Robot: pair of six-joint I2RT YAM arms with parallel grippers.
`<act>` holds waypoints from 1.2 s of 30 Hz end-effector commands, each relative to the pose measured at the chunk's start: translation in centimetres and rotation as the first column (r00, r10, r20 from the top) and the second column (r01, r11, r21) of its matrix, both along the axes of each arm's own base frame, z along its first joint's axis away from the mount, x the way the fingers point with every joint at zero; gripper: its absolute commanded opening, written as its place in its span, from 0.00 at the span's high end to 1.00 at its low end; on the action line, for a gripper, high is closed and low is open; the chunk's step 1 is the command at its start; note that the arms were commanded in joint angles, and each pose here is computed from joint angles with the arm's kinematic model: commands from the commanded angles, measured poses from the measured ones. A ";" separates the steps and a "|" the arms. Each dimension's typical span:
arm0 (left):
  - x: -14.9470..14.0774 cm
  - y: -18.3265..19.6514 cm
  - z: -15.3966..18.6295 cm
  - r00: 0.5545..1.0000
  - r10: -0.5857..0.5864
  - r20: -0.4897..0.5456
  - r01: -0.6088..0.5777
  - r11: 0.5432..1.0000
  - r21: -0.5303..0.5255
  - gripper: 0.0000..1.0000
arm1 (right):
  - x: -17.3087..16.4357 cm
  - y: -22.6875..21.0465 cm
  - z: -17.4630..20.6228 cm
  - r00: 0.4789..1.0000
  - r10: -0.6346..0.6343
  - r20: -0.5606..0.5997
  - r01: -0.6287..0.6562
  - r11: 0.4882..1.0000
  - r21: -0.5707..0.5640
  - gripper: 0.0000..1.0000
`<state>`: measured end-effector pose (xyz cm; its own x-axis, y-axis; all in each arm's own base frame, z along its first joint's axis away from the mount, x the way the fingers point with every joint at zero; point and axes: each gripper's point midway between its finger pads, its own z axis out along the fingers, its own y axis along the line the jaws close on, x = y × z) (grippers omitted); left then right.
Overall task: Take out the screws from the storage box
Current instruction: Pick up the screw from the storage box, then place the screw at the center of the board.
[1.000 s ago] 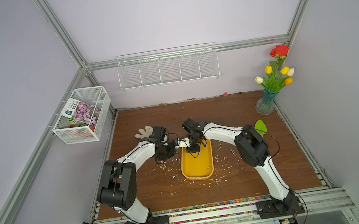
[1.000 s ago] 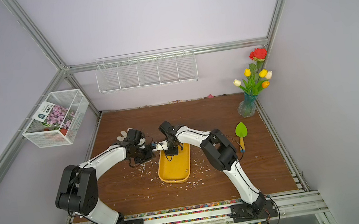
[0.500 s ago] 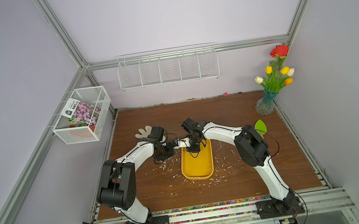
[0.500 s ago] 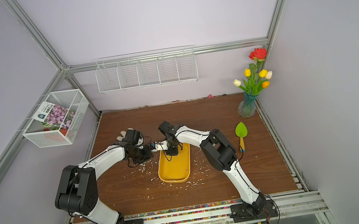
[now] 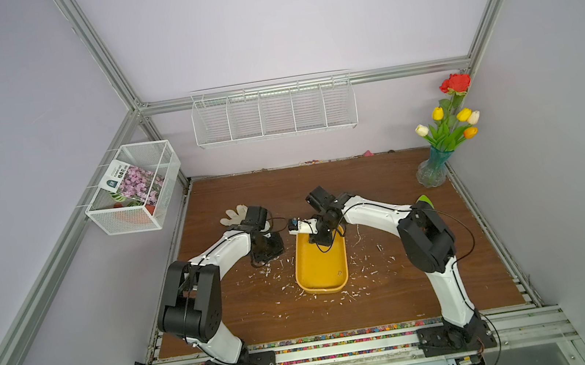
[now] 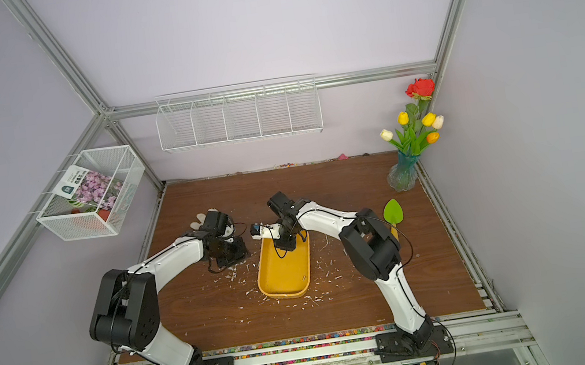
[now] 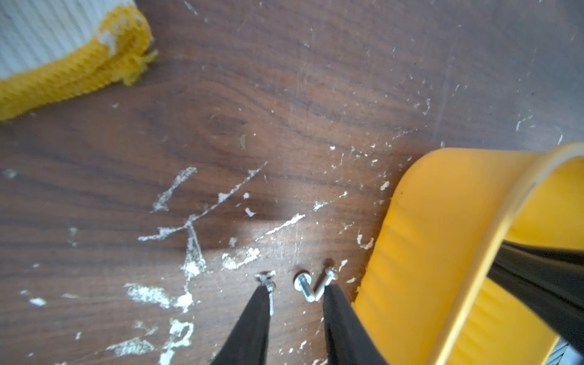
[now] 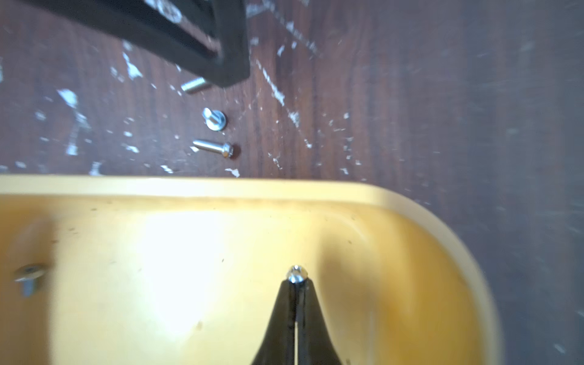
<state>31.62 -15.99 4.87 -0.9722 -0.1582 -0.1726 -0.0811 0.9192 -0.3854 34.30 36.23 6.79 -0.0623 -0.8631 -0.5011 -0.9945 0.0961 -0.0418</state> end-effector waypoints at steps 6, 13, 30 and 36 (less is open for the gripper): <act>1.1 -0.4 3.4 0.996 0.017 0.085 -0.012 0.999 -0.053 0.65 | -1.0 -3.9 8.9 0.986 -0.168 0.014 0.162 0.968 0.191 1.00; 3.6 -1.7 6.1 0.984 0.022 0.177 -0.002 0.993 -0.115 0.62 | -4.6 -11.9 9.2 0.946 -0.323 0.003 0.320 0.938 0.131 1.00; 5.5 -7.1 5.6 0.978 -0.091 0.187 0.139 0.954 -0.265 0.58 | -6.3 -18.2 -0.4 0.878 -0.479 -0.003 0.474 0.868 -0.147 1.00; 5.1 -7.6 4.3 0.978 -0.121 0.168 0.157 0.963 -0.221 0.57 | -6.1 -18.4 -3.0 0.863 -0.503 -0.041 0.482 0.846 -0.226 1.00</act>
